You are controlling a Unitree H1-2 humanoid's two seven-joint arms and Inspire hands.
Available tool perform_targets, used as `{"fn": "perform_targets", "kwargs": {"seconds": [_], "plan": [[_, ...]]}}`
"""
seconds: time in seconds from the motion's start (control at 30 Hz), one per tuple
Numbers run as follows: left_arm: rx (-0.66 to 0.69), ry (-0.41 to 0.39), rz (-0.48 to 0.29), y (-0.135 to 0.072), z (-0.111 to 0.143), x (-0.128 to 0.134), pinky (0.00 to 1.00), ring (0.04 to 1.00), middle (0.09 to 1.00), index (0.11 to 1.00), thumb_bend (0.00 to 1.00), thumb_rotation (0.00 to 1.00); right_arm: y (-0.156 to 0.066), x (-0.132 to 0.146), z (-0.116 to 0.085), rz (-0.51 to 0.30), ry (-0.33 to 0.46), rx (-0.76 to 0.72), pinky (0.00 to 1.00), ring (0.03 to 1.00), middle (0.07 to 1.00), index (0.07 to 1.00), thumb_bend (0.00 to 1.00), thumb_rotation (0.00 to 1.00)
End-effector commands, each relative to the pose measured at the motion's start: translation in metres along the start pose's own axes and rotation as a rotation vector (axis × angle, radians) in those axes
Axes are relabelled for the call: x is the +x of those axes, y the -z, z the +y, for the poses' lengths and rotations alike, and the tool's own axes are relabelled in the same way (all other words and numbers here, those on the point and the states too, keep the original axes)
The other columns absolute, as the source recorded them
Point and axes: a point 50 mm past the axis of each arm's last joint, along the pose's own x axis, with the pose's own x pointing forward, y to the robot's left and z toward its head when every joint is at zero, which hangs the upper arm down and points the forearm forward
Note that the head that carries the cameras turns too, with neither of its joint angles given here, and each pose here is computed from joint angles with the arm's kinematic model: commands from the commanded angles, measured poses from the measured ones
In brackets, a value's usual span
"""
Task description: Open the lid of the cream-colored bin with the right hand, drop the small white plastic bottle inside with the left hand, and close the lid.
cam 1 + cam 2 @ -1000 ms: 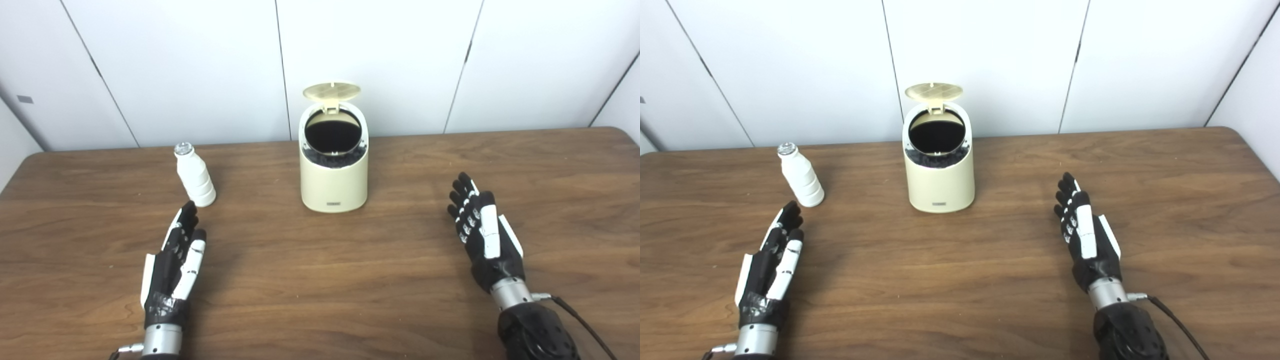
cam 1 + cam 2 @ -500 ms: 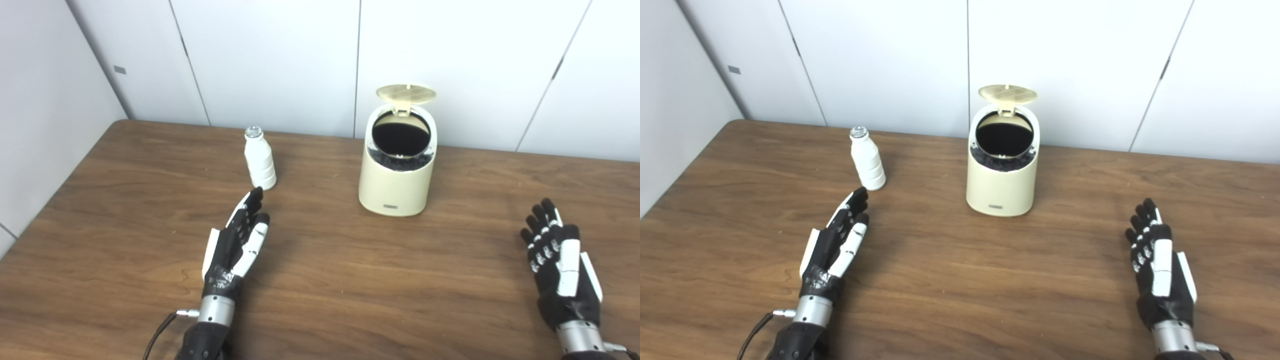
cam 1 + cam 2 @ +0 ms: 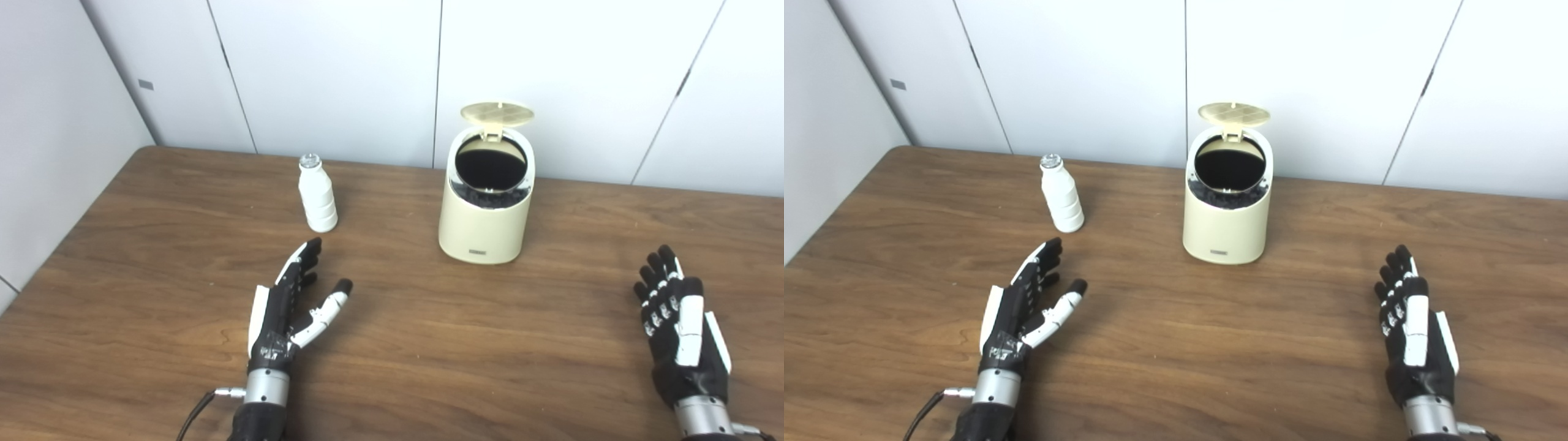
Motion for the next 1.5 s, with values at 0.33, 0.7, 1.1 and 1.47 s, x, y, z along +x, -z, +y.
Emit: {"fn": "perform_targets", "kwargs": {"seconds": [0.33, 0.7, 1.1, 1.47], "plan": [[0.255, -0.204, -0.132, -0.065, 0.049, 0.051, 0.69, 0.758, 0.795, 0.842, 0.88, 0.19, -0.013, 0.006, 0.005, -0.059, -0.014, -0.012, 1.00, 1.000, 1.000, 1.000, 0.63, 1.00], [0.600, -0.248, -0.110, -0.059, 0.063, 0.101, 0.63, 0.748, 0.792, 0.816, 0.96, 0.25, -0.010, 0.004, 0.004, -0.047, -0.019, -0.028, 1.00, 1.000, 1.000, 1.000, 0.63, 1.00], [0.801, -0.126, -0.055, -0.048, 0.052, 0.157, 0.59, 0.746, 0.802, 0.821, 0.97, 0.36, -0.007, 0.003, 0.002, -0.038, -0.018, -0.047, 1.00, 1.000, 1.000, 1.000, 0.63, 1.00], [0.816, -0.068, -0.070, -0.051, 0.042, 0.176, 0.64, 0.778, 0.819, 0.823, 0.98, 0.41, -0.005, 0.005, 0.002, -0.035, -0.014, -0.058, 1.00, 1.000, 1.000, 1.000, 0.64, 1.00]]}}
